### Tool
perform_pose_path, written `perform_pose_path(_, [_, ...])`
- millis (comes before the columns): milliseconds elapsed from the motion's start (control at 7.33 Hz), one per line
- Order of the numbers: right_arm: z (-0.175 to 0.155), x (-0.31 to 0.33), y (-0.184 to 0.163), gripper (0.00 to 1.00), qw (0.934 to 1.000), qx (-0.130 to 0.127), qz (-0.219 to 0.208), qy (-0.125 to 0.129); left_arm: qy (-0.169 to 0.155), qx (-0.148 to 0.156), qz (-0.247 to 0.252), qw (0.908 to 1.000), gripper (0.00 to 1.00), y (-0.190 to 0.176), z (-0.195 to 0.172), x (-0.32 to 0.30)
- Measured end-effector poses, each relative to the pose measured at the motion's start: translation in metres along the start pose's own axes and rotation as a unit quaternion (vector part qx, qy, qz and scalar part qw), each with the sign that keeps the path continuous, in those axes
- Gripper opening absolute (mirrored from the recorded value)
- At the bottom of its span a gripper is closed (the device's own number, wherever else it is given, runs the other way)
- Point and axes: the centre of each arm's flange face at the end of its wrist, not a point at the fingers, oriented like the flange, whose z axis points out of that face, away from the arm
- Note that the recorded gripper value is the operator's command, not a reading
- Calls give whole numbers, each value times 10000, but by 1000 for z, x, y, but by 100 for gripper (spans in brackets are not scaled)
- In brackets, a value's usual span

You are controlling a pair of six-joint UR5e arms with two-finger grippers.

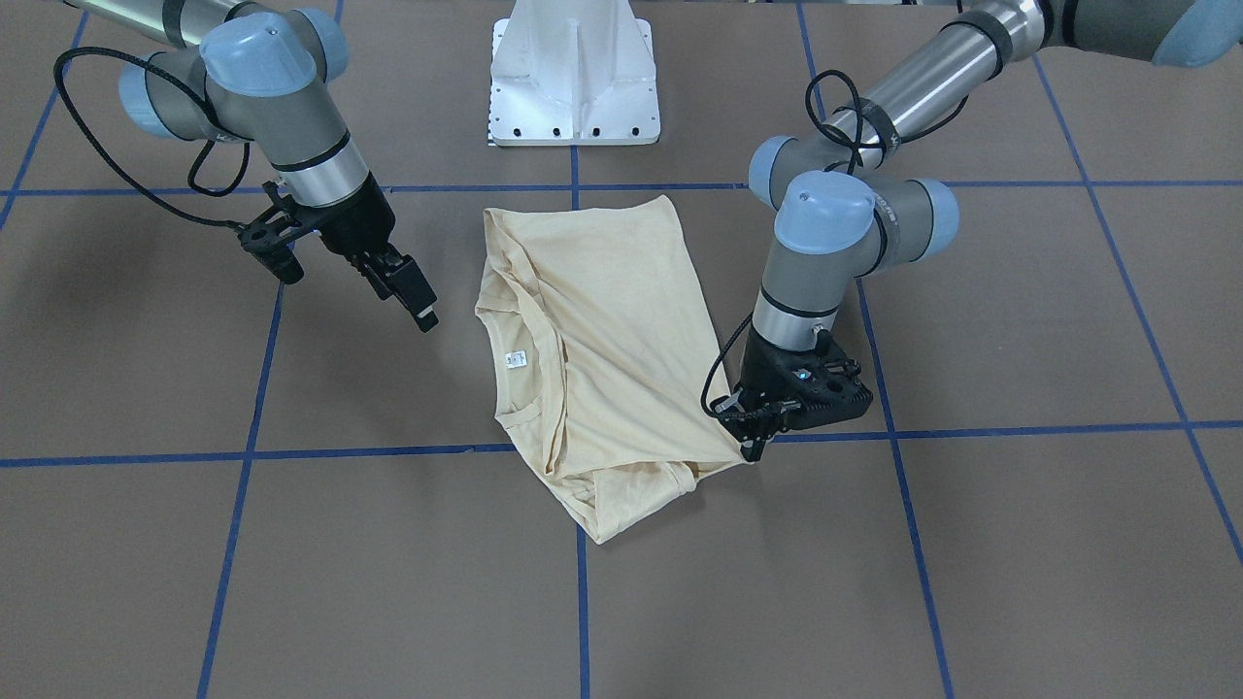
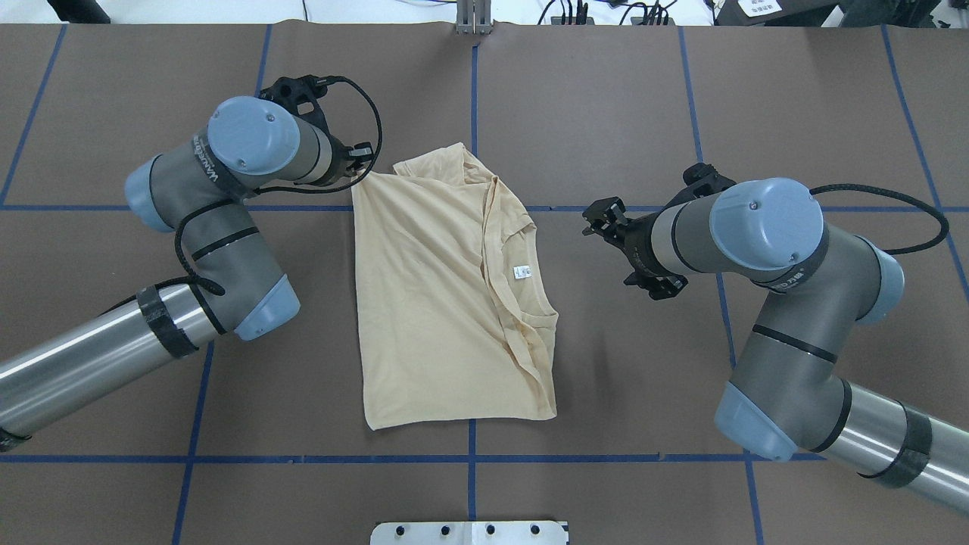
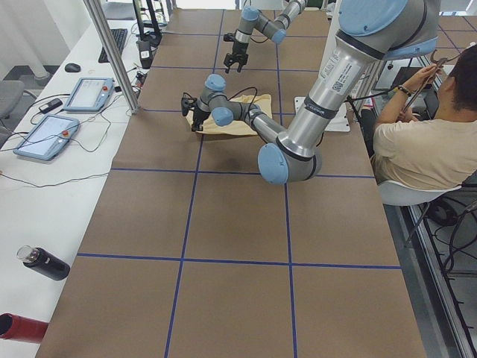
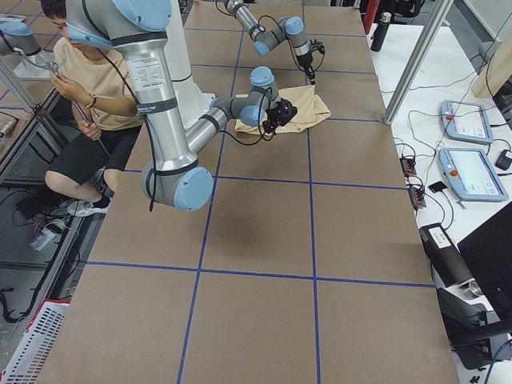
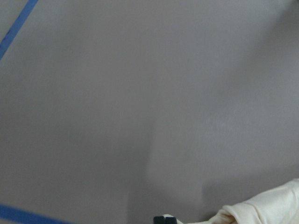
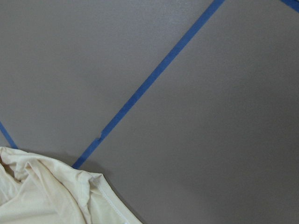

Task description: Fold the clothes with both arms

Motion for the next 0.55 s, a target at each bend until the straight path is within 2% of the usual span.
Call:
perform_pose_path(273, [-2, -9, 8, 100, 10000, -38, -9, -44, 116, 127, 197, 9997, 46, -27, 5, 6])
perform_pose_path(545, [0, -23, 42, 100, 9999, -152, 35, -4, 368, -47, 220, 9991, 46, -33, -20, 10])
